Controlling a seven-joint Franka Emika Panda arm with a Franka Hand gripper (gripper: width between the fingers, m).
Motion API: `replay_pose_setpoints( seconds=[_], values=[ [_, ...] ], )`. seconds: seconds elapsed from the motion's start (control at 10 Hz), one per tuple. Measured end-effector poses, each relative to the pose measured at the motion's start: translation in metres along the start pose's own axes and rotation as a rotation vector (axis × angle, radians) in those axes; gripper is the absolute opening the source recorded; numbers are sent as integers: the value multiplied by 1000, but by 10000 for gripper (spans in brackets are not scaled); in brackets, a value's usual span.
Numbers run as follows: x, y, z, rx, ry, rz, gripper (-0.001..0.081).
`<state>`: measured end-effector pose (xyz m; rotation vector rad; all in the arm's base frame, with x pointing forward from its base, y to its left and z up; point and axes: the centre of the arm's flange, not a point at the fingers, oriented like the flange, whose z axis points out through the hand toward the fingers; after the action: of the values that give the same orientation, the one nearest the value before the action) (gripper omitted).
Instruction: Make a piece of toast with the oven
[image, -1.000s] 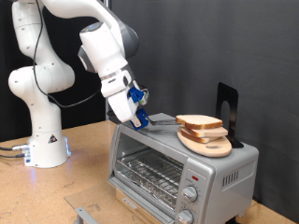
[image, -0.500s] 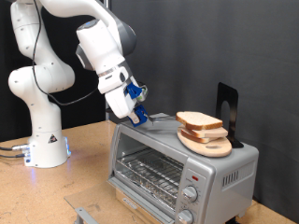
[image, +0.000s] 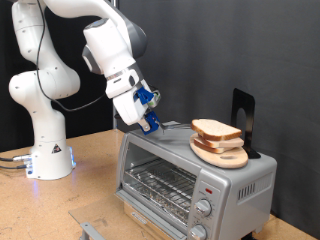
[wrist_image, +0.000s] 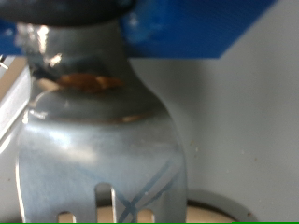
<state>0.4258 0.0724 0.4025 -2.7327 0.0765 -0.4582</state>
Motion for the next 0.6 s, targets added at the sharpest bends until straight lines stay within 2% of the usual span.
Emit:
replay_pose_setpoints(
  seconds=[0.2, 0.6],
  values=[
    [11, -6, 0, 2, -12, 10, 389],
    [15, -11, 11, -3, -114, 7, 389]
  ],
)
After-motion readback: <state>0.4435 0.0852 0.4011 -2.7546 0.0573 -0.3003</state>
